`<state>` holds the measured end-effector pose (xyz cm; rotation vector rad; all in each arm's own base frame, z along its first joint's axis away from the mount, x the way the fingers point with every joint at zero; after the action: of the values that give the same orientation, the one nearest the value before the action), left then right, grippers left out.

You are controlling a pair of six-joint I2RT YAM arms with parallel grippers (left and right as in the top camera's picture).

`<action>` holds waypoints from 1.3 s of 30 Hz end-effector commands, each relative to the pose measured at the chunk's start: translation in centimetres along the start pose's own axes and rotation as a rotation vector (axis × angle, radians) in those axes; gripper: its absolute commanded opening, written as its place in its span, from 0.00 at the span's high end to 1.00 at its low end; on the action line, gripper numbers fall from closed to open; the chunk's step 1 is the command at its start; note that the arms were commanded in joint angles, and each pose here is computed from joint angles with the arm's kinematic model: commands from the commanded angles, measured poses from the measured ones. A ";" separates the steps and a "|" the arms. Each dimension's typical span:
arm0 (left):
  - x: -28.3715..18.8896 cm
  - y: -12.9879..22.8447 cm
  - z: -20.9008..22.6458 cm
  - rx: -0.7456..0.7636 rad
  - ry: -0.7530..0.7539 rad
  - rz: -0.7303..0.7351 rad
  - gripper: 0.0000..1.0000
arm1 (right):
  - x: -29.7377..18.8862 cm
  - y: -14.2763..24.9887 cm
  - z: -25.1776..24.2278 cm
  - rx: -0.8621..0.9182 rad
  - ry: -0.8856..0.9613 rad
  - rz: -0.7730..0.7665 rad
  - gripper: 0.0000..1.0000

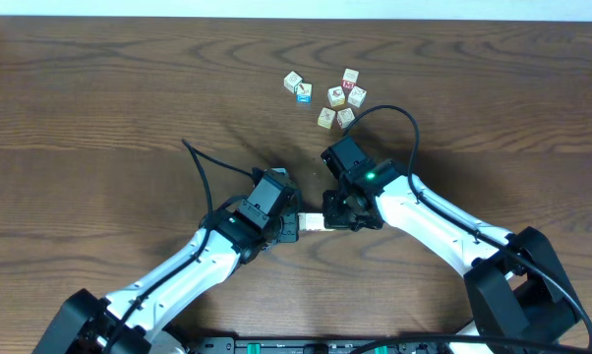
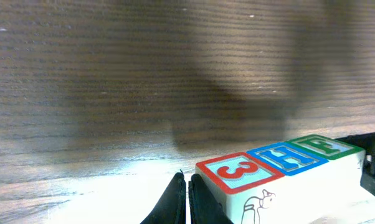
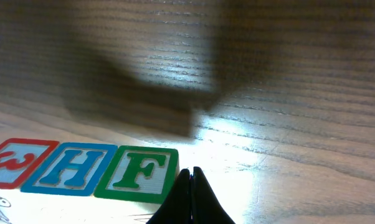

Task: Lift 3 blocks
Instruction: 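Hold the row of blocks pressed between both grippers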

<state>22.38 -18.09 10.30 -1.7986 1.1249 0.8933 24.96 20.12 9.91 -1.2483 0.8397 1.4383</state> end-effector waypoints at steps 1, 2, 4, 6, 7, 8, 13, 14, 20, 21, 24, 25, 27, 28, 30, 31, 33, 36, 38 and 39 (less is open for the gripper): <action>-3.4 -0.2 -7.2 0.091 0.340 0.074 0.93 | -2.2 0.1 6.0 -0.087 -0.363 0.035 0.99; -3.4 -0.2 -7.2 0.091 0.340 0.074 0.93 | -2.2 0.1 6.0 -0.087 -0.363 0.034 0.99; -3.4 -0.1 -7.2 0.090 0.338 0.075 0.93 | -2.3 0.1 6.0 -0.088 -0.364 0.031 0.99; -3.4 -0.1 -7.1 0.090 0.336 0.077 0.93 | -2.4 0.1 6.0 -0.089 -0.366 0.027 0.99; -3.4 -0.1 -7.1 0.089 0.334 0.079 0.93 | -2.6 0.1 6.0 -0.090 -0.367 0.023 0.99; -3.4 -0.1 -7.1 0.089 0.331 0.080 0.92 | -2.9 0.0 6.1 -0.093 -0.371 0.014 0.99; -3.4 0.2 -7.2 0.097 0.334 0.086 0.93 | -4.0 0.0 6.3 -0.105 -0.378 -0.022 0.99; -3.4 0.3 -7.3 0.099 0.335 0.086 0.93 | -4.1 0.0 6.3 -0.106 -0.380 -0.025 0.99; -3.5 0.1 -7.5 0.102 0.346 0.078 0.93 | -4.2 0.1 6.2 -0.104 -0.378 -0.020 0.99; -3.5 0.1 -7.5 0.102 0.348 0.077 0.93 | -4.2 0.1 6.2 -0.105 -0.378 -0.021 0.99; -3.7 0.1 -7.6 0.106 0.351 0.074 0.93 | -4.2 0.1 6.3 -0.105 -0.378 -0.022 0.99; -3.7 0.1 -7.6 0.106 0.353 0.072 0.93 | -4.2 0.1 6.3 -0.105 -0.378 -0.022 0.99; -3.8 0.0 -7.7 0.107 0.358 0.068 0.93 | -4.2 0.1 6.3 -0.105 -0.378 -0.021 0.99; -3.9 0.0 -7.7 0.108 0.360 0.067 0.93 | -4.2 0.1 6.3 -0.105 -0.378 -0.022 0.99; -4.1 0.0 -7.8 0.109 0.365 0.062 0.93 | -4.2 0.1 6.3 -0.105 -0.379 -0.022 0.99; -4.2 0.0 -7.8 0.110 0.368 0.060 0.93 | -4.2 0.1 6.3 -0.105 -0.379 -0.022 0.99; -4.6 -0.1 -7.9 0.112 0.378 0.053 0.93 | -4.2 0.0 6.3 -0.106 -0.380 -0.025 0.99; -4.9 -0.2 -8.0 0.117 0.385 0.046 0.93 | -4.2 0.0 6.3 -0.106 -0.380 -0.026 0.99; -5.0 -0.2 -8.0 0.117 0.388 0.044 0.93 | -4.2 0.0 6.3 -0.106 -0.380 -0.026 0.99; -5.0 -0.2 -8.0 0.117 0.388 0.044 0.93 | -4.3 0.0 6.3 -0.106 -0.381 -0.027 0.99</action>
<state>22.54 -18.03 11.77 -1.8289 1.1028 0.8276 24.97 19.95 11.99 -1.2594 0.7815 1.3978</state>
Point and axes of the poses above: each gripper's point midway between its finger pads, its own x axis out along the fingers, its own z axis along the line the jaws close on, y = z × x, the point moved 7 cm from there along -x, back along the fingers, and after that the axes turned 14 degrees about -x, right-handed, at the moved point
